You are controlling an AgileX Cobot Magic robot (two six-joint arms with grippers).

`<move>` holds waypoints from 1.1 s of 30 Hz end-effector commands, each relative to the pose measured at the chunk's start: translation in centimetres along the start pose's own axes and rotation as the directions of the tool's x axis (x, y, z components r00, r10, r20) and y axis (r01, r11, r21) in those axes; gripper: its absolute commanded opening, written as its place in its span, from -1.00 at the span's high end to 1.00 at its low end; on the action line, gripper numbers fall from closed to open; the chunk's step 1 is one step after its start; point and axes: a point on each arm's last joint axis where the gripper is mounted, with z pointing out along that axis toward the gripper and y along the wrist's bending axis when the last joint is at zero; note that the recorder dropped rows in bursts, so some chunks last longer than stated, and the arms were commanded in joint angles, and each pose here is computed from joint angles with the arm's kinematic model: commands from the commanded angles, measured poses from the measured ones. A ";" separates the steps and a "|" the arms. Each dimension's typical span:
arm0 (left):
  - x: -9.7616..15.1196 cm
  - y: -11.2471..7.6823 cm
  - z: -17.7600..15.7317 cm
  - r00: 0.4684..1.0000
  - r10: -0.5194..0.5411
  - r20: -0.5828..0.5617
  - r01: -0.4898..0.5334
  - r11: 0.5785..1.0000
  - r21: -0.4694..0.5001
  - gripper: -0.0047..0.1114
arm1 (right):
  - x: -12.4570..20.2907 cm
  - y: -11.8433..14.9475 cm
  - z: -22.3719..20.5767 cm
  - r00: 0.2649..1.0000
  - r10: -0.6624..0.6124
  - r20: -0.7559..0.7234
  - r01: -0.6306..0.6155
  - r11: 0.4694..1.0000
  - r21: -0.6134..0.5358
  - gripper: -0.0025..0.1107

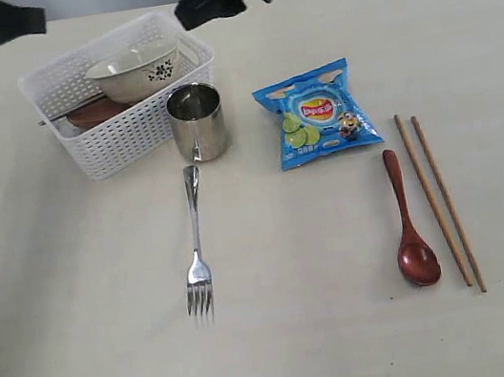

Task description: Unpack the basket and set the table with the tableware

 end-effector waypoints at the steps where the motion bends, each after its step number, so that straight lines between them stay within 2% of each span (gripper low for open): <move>1: 0.5 3.4 -0.9 0.994 -0.099 -0.048 0.097 0.994 -0.050 0.92 | -2.6 2.5 3.7 0.957 -0.288 -0.030 0.289 0.955 0.067 -0.01; 2: 0.6 3.8 -1.0 0.993 -0.109 -0.051 0.106 0.993 -0.059 0.92 | -3.1 3.0 5.0 0.929 -0.366 -0.062 0.370 0.926 0.075 -0.01; 5: 0.7 4.1 -1.0 0.992 -0.115 -0.052 0.111 0.991 -0.067 0.92 | -3.7 3.8 7.7 0.861 -0.495 -0.119 0.506 0.858 0.089 -0.01; 7: 0.7 4.1 -1.0 0.993 -0.103 -0.053 0.100 0.993 -0.067 0.92 | -3.5 4.0 9.7 0.825 -0.544 -0.157 0.559 0.825 0.081 -0.01; 10: 0.7 4.1 -1.0 0.994 -0.094 -0.053 0.090 0.994 -0.066 0.92 | -3.3 4.2 11.7 0.799 -0.573 -0.182 0.591 0.804 0.064 -0.01; 18: 0.8 4.1 -1.0 0.994 -0.087 -0.060 0.083 0.995 -0.063 0.92 | -2.9 3.4 14.3 0.795 -0.579 -0.180 0.598 0.797 0.080 -0.01; 33: 0.8 4.1 -1.0 0.994 -0.087 -0.061 0.083 0.995 -0.062 0.92 | -1.7 2.5 16.2 0.791 -0.578 -0.201 0.603 0.793 0.088 -0.01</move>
